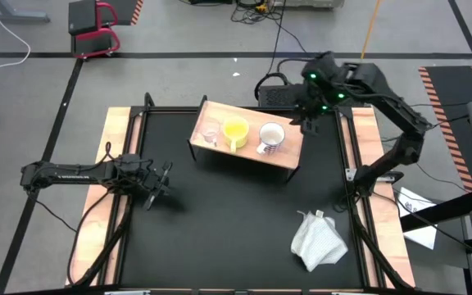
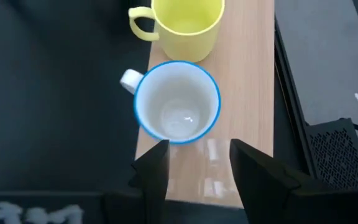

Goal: Stack small to large cups/mugs on shelf
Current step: Return to Home Position

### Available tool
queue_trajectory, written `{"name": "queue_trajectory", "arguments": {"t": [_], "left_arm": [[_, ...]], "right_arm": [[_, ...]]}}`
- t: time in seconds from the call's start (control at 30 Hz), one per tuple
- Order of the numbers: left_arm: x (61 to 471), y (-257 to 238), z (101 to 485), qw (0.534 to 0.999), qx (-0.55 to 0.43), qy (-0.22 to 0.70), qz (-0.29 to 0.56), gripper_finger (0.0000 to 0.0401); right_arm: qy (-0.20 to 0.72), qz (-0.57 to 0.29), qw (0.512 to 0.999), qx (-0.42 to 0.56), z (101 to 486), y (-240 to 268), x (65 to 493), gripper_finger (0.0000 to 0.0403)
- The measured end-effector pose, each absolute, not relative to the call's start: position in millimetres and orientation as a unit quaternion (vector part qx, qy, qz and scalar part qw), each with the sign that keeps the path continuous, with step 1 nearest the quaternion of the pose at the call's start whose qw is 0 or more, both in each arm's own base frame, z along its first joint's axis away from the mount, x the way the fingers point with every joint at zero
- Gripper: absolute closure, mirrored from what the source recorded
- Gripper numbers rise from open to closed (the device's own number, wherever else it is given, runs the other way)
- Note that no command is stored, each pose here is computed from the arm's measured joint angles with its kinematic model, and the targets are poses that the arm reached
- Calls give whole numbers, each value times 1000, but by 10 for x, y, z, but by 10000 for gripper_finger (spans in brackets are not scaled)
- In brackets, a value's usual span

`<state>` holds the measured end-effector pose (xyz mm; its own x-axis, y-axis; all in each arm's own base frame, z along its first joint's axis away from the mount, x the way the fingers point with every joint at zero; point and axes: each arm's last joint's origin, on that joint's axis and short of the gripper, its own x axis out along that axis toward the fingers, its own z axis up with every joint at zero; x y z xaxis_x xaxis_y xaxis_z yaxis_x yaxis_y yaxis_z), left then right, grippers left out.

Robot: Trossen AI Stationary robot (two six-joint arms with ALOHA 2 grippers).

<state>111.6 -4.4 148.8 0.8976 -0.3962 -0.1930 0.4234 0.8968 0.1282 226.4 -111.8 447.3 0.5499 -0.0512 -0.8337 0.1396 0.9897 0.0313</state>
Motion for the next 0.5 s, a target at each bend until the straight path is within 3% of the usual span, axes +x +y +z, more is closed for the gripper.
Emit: {"name": "queue_trajectory", "arguments": {"t": [0.13,0.37,0.5], "left_arm": [[1116,-44,1487,970,83,81,-211,368],[1116,-44,1488,970,84,81,-211,368],[1116,-44,1488,971,84,81,-211,368]], "right_arm": [[460,-53,885,42,4589,-990,2062,272],[426,-53,903,31,4765,-779,1762,389],[411,-59,908,44,4823,-675,1602,395]]}}
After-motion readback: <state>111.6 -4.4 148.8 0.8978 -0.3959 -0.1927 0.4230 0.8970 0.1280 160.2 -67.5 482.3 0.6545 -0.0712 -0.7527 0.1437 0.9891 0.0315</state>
